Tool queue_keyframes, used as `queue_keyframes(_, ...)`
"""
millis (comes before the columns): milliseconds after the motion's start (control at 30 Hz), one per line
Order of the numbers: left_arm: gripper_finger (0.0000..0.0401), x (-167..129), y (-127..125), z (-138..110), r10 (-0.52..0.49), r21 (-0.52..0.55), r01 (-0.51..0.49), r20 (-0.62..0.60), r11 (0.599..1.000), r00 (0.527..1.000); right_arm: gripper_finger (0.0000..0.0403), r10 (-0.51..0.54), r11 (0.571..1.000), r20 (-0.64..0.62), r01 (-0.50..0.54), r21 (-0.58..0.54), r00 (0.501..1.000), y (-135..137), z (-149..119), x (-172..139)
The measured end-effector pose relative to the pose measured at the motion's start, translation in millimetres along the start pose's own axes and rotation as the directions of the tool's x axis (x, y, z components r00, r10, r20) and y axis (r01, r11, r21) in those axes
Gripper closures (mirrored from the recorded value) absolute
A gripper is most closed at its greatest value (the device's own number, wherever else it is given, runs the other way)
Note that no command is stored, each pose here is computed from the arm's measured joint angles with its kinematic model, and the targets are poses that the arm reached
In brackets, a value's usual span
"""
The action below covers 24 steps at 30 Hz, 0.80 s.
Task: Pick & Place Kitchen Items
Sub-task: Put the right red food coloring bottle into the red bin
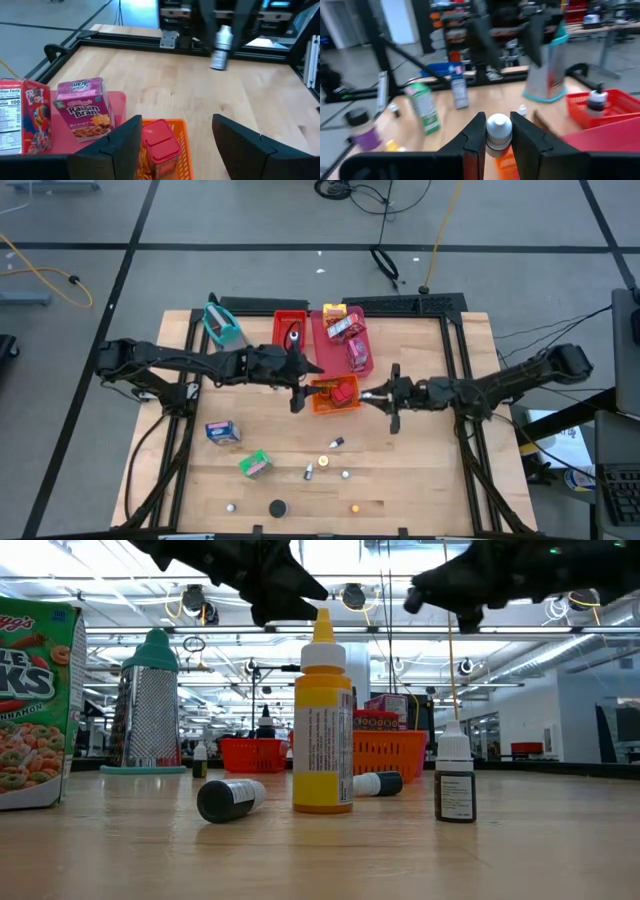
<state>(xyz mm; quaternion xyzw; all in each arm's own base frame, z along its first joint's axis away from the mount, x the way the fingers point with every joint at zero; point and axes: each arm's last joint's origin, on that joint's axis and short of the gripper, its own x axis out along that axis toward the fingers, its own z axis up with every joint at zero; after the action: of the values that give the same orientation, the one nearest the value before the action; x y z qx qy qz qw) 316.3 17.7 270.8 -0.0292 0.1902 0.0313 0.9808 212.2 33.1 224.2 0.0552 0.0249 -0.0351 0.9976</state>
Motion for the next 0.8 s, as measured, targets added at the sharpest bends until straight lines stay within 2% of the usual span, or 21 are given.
queue_keyframes(233, 0.0158, 2, -4, 3, -0.014, 0.005, 0.014, 0.044, 1.0, 0.999, 0.0346, 0.021, 1.0, 0.021, -0.021, 0.005, 1.0, -16, 16, 14)
queue_keyframes(367, 0.0158, 4, -4, 4, -0.015, 0.004, 0.015, 0.066, 1.0, 0.998, 0.0346, -0.015, 1.0, 0.024, 0.015, 0.006, 1.0, -24, 20, 22)
queue_keyframes(533, 0.0157, 10, -4, 4, -0.017, 0.004, 0.017, 0.095, 1.0, 0.995, 0.0346, 0.021, 1.0, 0.041, -0.021, 0.002, 0.999, -29, 29, 32)
queue_keyframes(800, 0.0157, 18, -4, 2, -0.018, -0.001, 0.018, 0.121, 1.0, 0.993, 0.0346, 0.011, 1.0, 0.042, -0.01, -0.021, 0.999, -31, 36, 48)
